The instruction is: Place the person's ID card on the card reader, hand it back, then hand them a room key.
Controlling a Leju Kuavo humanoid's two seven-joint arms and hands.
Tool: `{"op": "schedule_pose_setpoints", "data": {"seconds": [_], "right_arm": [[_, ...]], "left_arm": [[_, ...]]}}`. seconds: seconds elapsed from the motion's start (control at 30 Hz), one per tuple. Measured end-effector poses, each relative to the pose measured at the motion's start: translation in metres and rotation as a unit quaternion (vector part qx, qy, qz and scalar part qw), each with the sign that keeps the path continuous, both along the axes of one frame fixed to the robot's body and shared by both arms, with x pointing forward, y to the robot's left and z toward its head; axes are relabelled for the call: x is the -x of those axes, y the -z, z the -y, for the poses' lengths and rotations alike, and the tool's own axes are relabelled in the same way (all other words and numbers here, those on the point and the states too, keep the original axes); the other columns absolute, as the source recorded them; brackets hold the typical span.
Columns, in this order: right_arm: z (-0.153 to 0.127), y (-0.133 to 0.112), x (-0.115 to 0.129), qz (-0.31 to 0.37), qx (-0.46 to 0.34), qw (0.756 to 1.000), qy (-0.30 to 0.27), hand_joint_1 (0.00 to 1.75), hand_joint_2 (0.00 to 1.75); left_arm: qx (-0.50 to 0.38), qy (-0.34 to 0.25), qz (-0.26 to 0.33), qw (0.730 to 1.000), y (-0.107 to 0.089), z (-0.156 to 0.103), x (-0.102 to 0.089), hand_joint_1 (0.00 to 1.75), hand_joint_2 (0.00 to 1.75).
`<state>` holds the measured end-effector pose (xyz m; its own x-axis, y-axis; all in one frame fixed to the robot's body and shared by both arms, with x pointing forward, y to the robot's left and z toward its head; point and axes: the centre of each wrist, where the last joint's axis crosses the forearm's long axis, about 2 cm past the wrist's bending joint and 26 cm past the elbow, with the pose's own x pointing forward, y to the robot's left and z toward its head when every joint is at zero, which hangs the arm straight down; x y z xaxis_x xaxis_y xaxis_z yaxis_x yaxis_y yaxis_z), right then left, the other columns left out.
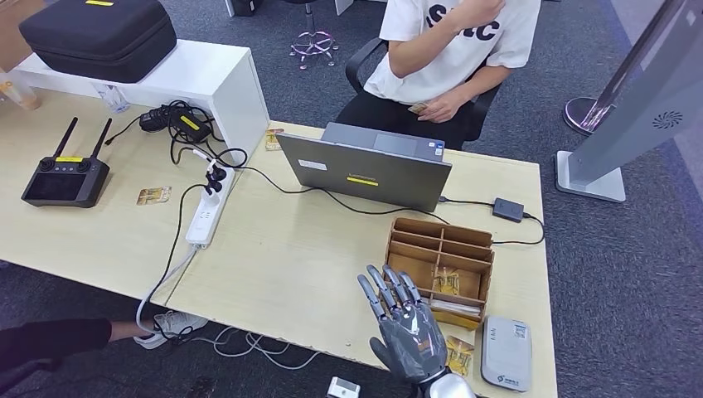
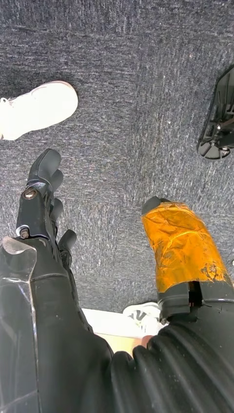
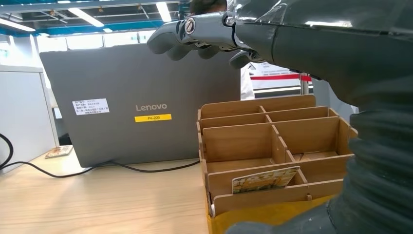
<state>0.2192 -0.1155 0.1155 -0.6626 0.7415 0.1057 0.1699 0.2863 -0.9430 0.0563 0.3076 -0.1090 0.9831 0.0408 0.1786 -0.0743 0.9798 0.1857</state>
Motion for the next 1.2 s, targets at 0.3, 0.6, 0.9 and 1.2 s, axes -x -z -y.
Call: {"op": "schedule_pose_setpoints", "data": {"seconds": [0.3, 0.6, 0.9, 1.2], "right_arm": [[-0.001, 0.001, -0.003, 0.013, 0.020, 0.999, 0.023, 0.00, 1.75], [0.003, 0.003, -0.014, -0.022, 0.011, 0.999, 0.041, 0.00, 1.75], [0.004, 0.006, -0.022, -0.039, 0.010, 0.998, 0.054, 0.00, 1.75], [0.002, 0.011, -0.029, -0.058, 0.013, 0.996, 0.061, 0.00, 1.75]], "left_arm": [[-0.001, -0.001, -0.001, 1.000, 0.000, 0.000, 0.000, 0.00, 1.75], [-0.002, -0.002, -0.001, 1.000, 0.000, 0.000, 0.001, 0.00, 1.75], [-0.002, -0.002, -0.001, 1.000, 0.000, 0.000, 0.000, 0.00, 1.75], [-0.002, -0.001, -0.001, 1.000, 0.000, 0.000, 0.000, 0.00, 1.75]]}}
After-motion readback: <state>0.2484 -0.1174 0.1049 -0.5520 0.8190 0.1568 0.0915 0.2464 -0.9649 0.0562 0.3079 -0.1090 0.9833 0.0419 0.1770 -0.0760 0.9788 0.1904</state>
